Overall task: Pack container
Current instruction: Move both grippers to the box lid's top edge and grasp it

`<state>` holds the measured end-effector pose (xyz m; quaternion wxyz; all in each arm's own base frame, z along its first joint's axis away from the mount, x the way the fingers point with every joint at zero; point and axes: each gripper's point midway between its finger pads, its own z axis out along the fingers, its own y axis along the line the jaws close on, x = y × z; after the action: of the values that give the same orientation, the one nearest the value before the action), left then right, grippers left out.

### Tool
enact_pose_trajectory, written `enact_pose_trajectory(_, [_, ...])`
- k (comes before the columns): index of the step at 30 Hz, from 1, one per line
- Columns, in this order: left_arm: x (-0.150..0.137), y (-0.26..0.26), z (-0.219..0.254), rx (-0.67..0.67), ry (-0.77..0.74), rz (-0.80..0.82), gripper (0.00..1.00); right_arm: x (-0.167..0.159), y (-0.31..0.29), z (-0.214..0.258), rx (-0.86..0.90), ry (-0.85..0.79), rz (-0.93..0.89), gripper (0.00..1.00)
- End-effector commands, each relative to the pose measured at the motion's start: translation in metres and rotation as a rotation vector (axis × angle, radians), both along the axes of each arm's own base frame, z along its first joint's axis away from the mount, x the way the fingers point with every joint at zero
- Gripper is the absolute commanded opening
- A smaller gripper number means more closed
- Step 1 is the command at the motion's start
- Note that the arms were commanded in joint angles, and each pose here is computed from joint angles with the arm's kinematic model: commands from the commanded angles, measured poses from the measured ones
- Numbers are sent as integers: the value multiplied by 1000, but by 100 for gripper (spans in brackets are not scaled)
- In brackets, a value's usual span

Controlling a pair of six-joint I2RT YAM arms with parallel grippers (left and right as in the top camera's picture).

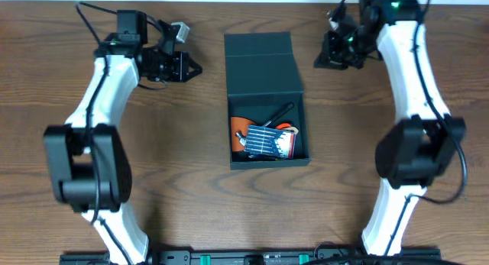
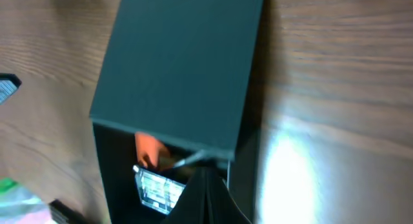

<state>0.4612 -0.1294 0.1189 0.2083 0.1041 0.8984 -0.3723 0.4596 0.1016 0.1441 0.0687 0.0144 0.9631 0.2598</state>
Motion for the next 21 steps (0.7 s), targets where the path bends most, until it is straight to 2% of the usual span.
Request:
enact_pose_trajectory(1, [3, -15, -10, -144, 84, -2, 6, 6, 3, -22, 87, 58, -16, 1])
enact_pose_trajectory(8, [10, -22, -55, -214, 145, -15, 6, 12, 0, -76, 88, 140, -20, 1])
enact_pose_trajectory(21, [16, -30, -97, -242, 191, -9, 6, 19, -5, -115, 100, 172, -33, 1])
